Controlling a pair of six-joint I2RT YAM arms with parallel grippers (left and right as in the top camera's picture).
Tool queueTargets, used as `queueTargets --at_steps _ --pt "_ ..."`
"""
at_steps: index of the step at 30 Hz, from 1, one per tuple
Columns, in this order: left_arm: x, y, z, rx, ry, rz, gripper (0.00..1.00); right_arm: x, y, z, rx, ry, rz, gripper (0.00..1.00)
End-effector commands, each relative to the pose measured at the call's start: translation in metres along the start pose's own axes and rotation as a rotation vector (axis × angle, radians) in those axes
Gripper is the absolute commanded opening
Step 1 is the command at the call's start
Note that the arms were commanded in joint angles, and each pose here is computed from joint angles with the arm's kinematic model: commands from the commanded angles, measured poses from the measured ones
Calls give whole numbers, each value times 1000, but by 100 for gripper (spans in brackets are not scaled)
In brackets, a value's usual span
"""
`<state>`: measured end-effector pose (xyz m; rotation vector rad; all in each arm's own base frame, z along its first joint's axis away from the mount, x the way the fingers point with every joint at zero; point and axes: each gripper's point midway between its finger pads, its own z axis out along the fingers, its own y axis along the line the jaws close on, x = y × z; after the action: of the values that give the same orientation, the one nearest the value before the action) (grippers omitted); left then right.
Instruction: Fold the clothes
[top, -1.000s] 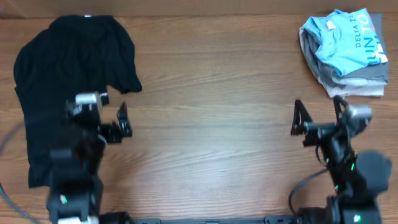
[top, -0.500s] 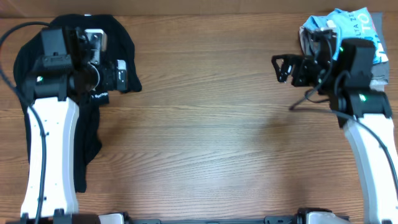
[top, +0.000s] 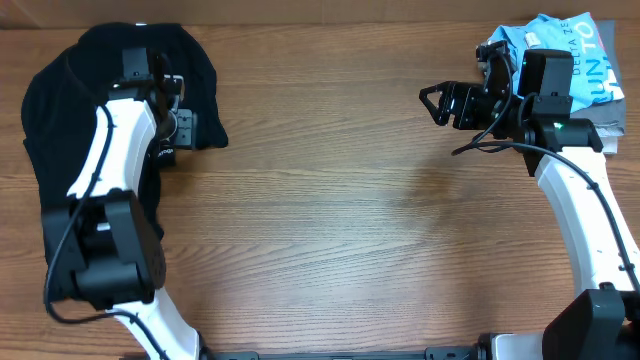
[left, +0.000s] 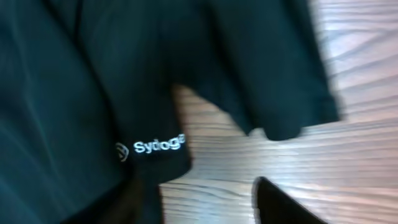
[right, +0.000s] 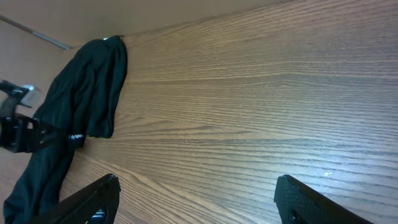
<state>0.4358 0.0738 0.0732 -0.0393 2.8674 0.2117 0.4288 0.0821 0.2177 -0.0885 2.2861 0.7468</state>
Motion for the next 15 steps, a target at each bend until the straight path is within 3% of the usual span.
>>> queueTargets --at_steps 1,11,15 --pt "5 21 20 -94 48 -86 47 -9 4 -4 -6 -17 -10 84" --pt "13 30 69 -107 98 -114 41 -4 3 -4 -4 1 2 82" --pt "5 30 72 -106 64 -119 14 -5 3 -4 -4 1 2 77"
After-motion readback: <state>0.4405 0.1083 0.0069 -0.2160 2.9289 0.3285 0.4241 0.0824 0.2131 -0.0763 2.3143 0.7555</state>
